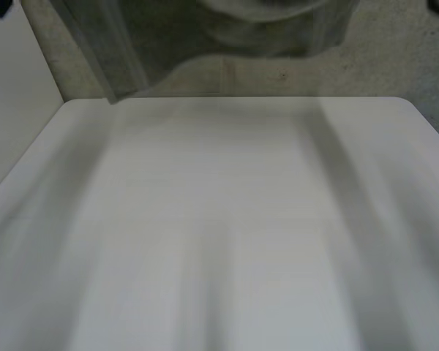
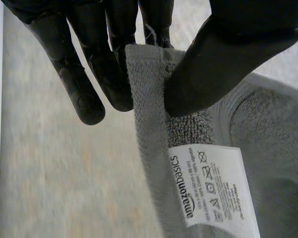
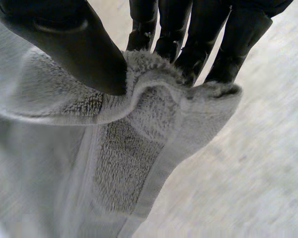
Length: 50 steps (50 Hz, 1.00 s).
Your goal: Fold the towel.
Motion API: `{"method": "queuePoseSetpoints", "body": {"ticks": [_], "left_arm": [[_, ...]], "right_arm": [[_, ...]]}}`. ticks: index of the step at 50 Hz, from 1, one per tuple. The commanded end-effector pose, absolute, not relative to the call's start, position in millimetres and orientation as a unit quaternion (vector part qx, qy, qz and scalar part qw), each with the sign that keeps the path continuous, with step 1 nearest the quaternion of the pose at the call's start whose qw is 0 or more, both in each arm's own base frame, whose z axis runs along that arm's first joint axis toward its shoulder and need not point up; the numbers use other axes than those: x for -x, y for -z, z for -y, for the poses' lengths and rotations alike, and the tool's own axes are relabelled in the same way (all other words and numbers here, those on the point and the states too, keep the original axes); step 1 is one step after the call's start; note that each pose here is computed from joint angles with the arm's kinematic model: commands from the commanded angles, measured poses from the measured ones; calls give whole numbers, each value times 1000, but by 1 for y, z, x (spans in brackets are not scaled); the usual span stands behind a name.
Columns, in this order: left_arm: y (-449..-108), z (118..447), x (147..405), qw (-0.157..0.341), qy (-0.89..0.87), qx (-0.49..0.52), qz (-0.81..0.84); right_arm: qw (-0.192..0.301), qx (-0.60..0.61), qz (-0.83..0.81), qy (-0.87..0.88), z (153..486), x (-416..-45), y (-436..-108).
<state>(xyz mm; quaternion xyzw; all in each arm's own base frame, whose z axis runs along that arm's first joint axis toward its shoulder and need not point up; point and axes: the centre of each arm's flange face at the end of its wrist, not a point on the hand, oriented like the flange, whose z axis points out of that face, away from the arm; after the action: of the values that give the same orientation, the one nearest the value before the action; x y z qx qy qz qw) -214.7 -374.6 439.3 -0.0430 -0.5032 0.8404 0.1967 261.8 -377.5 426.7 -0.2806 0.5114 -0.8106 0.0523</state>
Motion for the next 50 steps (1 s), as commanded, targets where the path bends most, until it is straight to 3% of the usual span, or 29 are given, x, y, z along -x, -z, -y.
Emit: {"method": "queuePoseSetpoints", "body": {"ticks": [1,5,7,8,10,11,13,17,19,25,30,35,44,50], "left_arm": [[-346,393,208,179,-767,32,615],[-305,399,204,171,-742,26,648],[-260,399,203,167,-715,27,678],[-260,399,203,167,-715,27,678],[-217,395,205,156,-688,48,707],[-216,395,205,156,-688,48,707],[-185,386,206,134,-666,87,729],[-169,373,206,110,-650,132,741],[-168,367,207,101,-647,151,741],[-205,339,202,98,-669,180,715],[-264,310,177,90,-721,169,666],[-288,292,163,109,-744,152,642],[-275,291,153,147,-725,138,658],[-239,313,163,167,-682,137,699]], "right_arm": [[28,343,-605,718,391,-258,-356],[39,358,-637,682,396,-257,-325],[57,377,-664,643,398,-259,-287],[57,377,-664,643,398,-259,-286],[59,397,-690,603,399,-260,-240],[59,397,-690,603,399,-260,-240],[54,421,-712,560,392,-258,-202],[49,438,-725,530,383,-251,-184],[46,435,-731,524,381,-244,-184],[29,414,-718,558,358,-221,-243],[13,361,-703,612,330,-184,-309],[30,345,-701,623,309,-166,-335],[70,346,-725,592,308,-156,-326],[84,351,-759,542,340,-155,-279]]}}
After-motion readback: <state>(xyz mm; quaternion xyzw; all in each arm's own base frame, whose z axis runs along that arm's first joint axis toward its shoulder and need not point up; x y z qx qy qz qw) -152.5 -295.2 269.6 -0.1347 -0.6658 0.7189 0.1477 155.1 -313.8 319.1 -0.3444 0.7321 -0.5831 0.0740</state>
